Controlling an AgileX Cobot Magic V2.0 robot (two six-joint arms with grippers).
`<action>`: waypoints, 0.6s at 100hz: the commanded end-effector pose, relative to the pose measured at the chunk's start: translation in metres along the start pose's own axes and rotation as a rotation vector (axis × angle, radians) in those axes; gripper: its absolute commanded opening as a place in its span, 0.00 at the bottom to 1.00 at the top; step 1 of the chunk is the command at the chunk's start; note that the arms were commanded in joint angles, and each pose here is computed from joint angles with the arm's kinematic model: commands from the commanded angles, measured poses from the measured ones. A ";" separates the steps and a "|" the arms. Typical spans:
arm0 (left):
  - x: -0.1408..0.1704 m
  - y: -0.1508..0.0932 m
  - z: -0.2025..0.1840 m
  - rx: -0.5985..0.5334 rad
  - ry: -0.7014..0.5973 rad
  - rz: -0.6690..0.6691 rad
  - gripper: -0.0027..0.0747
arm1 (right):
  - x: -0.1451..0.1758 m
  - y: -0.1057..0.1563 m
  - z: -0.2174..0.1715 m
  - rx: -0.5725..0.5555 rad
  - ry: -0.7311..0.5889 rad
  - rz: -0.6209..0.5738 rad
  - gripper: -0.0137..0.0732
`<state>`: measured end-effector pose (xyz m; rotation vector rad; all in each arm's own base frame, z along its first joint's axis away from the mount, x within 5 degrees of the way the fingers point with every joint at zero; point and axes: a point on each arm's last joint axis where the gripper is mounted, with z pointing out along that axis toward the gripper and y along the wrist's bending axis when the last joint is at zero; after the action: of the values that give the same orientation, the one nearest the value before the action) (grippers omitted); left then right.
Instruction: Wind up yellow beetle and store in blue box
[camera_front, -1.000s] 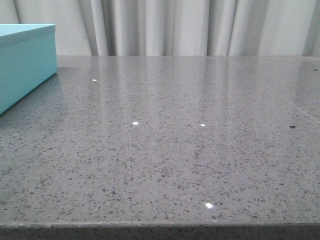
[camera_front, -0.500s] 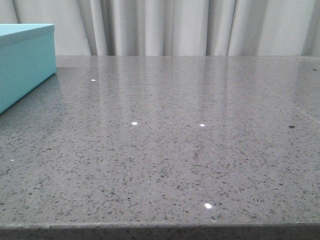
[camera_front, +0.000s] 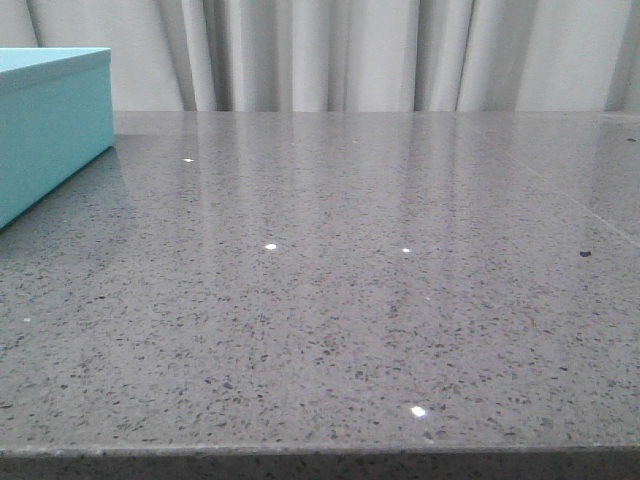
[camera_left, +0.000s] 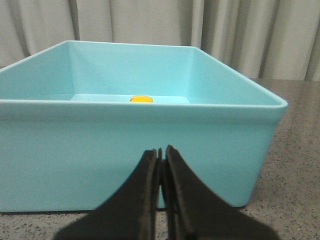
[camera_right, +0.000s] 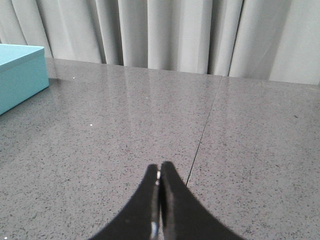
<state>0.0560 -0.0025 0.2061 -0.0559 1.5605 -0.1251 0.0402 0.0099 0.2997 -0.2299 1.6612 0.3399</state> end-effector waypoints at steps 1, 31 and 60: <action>-0.001 0.000 -0.002 0.016 -0.083 -0.008 0.01 | -0.015 0.002 -0.002 -0.014 -0.096 -0.026 0.08; -0.001 0.000 -0.002 0.016 -0.083 -0.008 0.01 | -0.015 0.002 -0.002 -0.014 -0.096 -0.026 0.08; -0.001 0.000 -0.002 0.016 -0.083 -0.008 0.01 | -0.008 0.003 0.005 -0.001 -0.178 -0.028 0.08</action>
<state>0.0560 -0.0025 0.2061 -0.0559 1.5605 -0.1251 0.0436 0.0120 0.2945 -0.2235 1.6319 0.3385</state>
